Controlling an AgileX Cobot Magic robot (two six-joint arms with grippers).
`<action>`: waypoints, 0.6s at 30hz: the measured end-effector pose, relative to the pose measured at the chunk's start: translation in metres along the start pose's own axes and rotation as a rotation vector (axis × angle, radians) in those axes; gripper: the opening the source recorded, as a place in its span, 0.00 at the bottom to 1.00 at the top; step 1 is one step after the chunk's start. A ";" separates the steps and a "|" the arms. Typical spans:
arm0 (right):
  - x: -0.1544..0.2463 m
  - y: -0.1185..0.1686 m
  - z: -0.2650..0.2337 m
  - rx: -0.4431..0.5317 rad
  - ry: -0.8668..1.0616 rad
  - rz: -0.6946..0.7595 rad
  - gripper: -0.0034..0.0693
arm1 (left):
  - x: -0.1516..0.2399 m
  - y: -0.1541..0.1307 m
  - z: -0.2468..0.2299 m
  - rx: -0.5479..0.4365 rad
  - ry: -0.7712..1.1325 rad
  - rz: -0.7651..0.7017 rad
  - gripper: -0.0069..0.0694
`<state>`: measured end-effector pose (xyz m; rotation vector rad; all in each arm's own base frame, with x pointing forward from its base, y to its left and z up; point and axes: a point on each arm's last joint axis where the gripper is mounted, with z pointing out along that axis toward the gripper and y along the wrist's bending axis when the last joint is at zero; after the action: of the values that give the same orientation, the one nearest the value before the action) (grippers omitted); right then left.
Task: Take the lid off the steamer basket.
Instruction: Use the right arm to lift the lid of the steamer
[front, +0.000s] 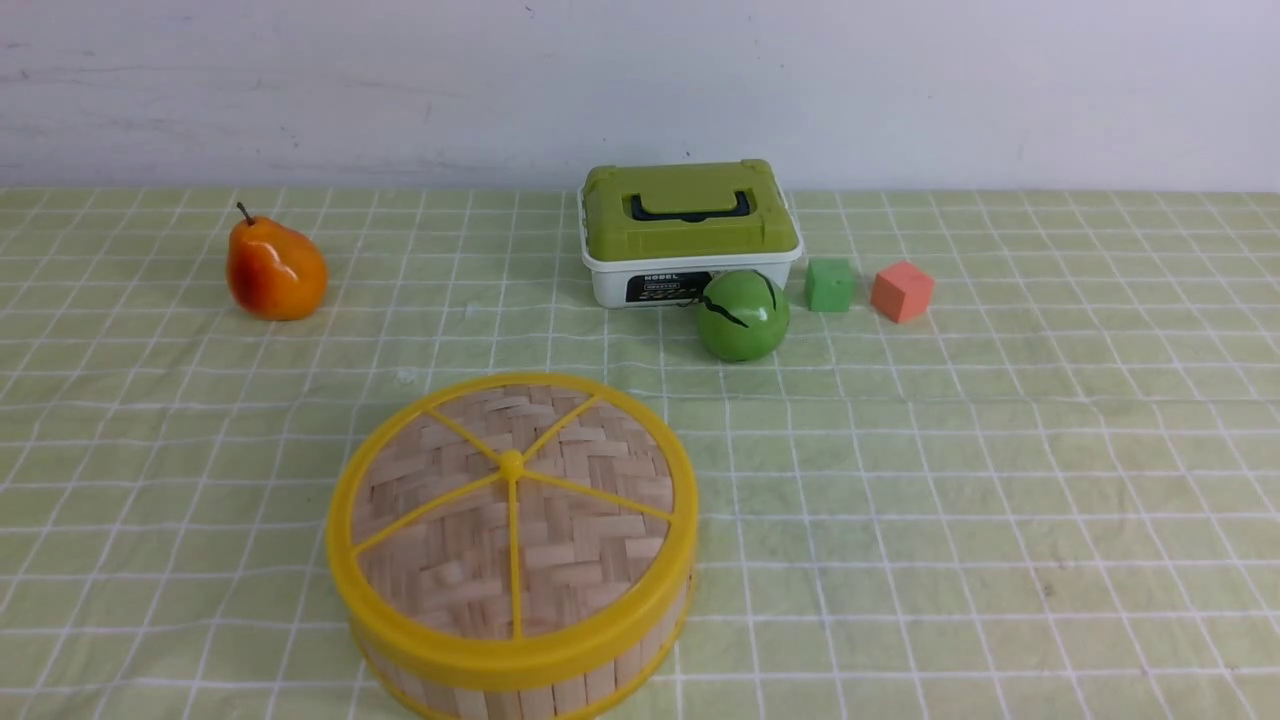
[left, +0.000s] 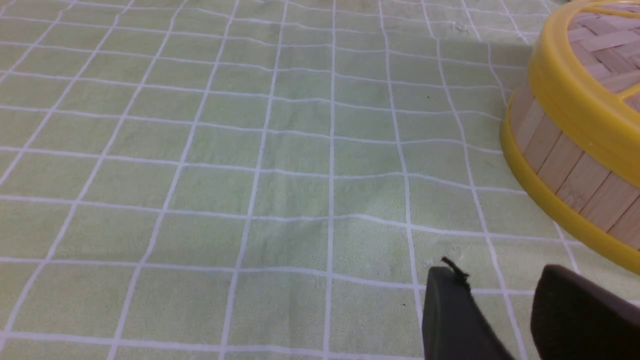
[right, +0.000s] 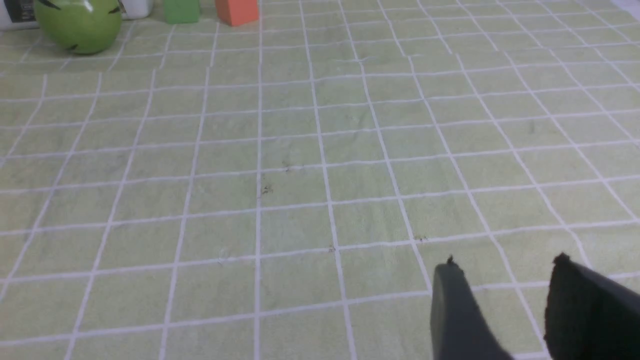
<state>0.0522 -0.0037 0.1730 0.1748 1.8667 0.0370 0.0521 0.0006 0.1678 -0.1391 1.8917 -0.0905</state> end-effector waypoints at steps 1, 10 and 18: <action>0.000 0.000 0.000 -0.020 0.000 0.008 0.38 | 0.000 0.000 0.000 0.000 0.000 0.000 0.40; 0.000 0.020 -0.002 -0.212 0.088 0.940 0.38 | 0.000 0.000 0.000 0.000 0.000 0.000 0.40; -0.001 0.020 -0.002 -0.222 0.083 0.970 0.38 | 0.000 0.000 0.000 0.000 0.000 0.000 0.40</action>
<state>0.0530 0.0162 0.1769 0.9131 1.6808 0.9184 0.0521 0.0006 0.1678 -0.1391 1.8917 -0.0905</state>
